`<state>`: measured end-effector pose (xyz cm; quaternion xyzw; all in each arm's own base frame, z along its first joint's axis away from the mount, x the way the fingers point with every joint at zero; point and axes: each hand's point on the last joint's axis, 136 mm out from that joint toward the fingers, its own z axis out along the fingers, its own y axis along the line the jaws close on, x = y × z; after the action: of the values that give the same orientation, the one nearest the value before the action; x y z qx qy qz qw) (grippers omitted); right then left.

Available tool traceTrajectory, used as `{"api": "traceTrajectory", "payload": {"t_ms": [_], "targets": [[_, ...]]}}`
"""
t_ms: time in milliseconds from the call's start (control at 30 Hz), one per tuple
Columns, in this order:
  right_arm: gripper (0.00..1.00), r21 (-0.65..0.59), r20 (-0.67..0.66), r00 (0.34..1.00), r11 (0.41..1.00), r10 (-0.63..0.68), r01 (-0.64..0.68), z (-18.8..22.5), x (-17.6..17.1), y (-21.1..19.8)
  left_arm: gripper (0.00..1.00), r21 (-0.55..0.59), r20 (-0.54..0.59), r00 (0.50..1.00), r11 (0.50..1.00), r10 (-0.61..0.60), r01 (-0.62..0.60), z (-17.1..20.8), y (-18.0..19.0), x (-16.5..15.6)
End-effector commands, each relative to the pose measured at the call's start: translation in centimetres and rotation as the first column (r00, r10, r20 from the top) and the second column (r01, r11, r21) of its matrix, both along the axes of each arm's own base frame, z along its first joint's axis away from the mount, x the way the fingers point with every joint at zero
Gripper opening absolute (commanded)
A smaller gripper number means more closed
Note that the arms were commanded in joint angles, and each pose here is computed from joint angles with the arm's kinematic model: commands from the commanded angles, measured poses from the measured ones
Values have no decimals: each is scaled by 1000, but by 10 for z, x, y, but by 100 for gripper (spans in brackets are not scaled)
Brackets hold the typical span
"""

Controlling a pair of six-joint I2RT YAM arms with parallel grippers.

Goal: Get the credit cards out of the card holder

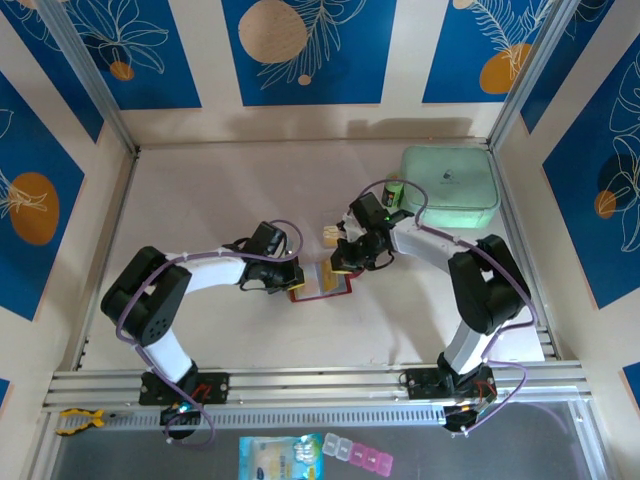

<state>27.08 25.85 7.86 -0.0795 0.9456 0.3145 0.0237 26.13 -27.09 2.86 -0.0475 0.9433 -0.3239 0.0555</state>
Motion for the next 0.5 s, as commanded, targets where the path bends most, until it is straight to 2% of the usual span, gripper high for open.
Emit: {"api": "traceTrajectory", "payload": {"t_ms": [0,100,233,300,367,467], "targets": [[6,-17,92,991,996,94,-93,24,3,-9,1,22,8,1000,1000,5,-5,1,4,0],[5,-54,151,970,982,189,-182,32,6,-16,4,12,26,1000,1000,6,-6,11,2,3],[3,-156,239,903,932,357,-327,41,13,-29,5,9,38,999,1000,14,-14,22,2,5],[3,-189,292,839,887,460,-420,47,15,-33,5,13,46,999,1000,18,-19,25,4,6],[3,-268,342,745,820,572,-506,49,19,-37,5,23,45,999,999,23,-24,27,5,7],[0,-371,373,626,729,685,-576,52,30,-44,5,31,43,999,999,31,-32,28,7,8]]}}
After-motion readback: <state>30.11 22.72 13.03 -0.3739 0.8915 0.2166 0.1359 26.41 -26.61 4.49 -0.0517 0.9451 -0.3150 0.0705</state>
